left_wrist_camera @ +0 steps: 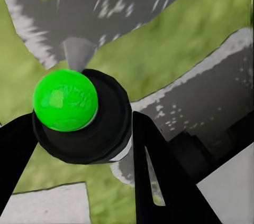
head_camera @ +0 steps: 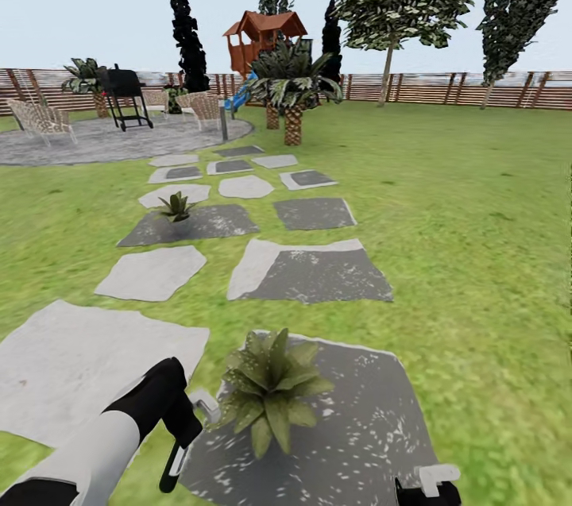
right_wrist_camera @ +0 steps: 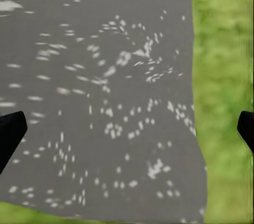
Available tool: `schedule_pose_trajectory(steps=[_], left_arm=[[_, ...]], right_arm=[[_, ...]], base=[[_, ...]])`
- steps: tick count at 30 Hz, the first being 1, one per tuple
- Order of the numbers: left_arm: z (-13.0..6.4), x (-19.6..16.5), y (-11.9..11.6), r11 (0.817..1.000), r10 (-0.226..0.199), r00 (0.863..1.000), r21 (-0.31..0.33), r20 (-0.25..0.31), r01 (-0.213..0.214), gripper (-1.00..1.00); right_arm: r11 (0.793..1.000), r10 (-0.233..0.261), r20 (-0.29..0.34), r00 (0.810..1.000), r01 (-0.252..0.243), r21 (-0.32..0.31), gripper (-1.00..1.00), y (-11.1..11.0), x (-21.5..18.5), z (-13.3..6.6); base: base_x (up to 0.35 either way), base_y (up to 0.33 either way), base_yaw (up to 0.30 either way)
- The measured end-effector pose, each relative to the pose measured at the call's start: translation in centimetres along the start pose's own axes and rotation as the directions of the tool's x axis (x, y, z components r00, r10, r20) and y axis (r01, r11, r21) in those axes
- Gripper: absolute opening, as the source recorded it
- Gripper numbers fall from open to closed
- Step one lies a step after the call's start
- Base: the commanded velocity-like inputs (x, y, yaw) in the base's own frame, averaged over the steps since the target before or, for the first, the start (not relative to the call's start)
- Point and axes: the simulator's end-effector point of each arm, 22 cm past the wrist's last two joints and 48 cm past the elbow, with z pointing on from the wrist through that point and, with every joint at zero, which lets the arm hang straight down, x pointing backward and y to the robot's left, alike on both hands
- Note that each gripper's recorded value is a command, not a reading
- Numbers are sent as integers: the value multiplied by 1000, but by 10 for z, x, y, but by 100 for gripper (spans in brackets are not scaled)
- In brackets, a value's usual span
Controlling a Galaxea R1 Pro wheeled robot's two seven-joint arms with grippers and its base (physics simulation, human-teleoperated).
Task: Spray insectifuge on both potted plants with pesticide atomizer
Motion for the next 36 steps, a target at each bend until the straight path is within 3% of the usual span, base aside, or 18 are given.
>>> schedule_pose_trajectory(steps=[16,25,30,36], left_arm=[[-1,0,1,1000,-1,1000,-2,1,1,-100],[-1,-1,1,1000,0,1000,0,3,0,-100],[-24,-28,12,999,12,997,-48,73,-9,-100],[-35,-36,17,998,-8,997,-57,81,12,-100]], right_arm=[[1000,1,0,1000,-1,-1,100,1,0,0],[1000,0,-1,1000,0,-1,100,1,1,0],[1000,1,-1,1000,-1,-2,100,1,0,0],[1000,1,-1,1000,-1,-3,100,2,0,0]], base=[[22,-273,248],[-194,-202,36],[-51,-36,141],[-1,-1,209]])
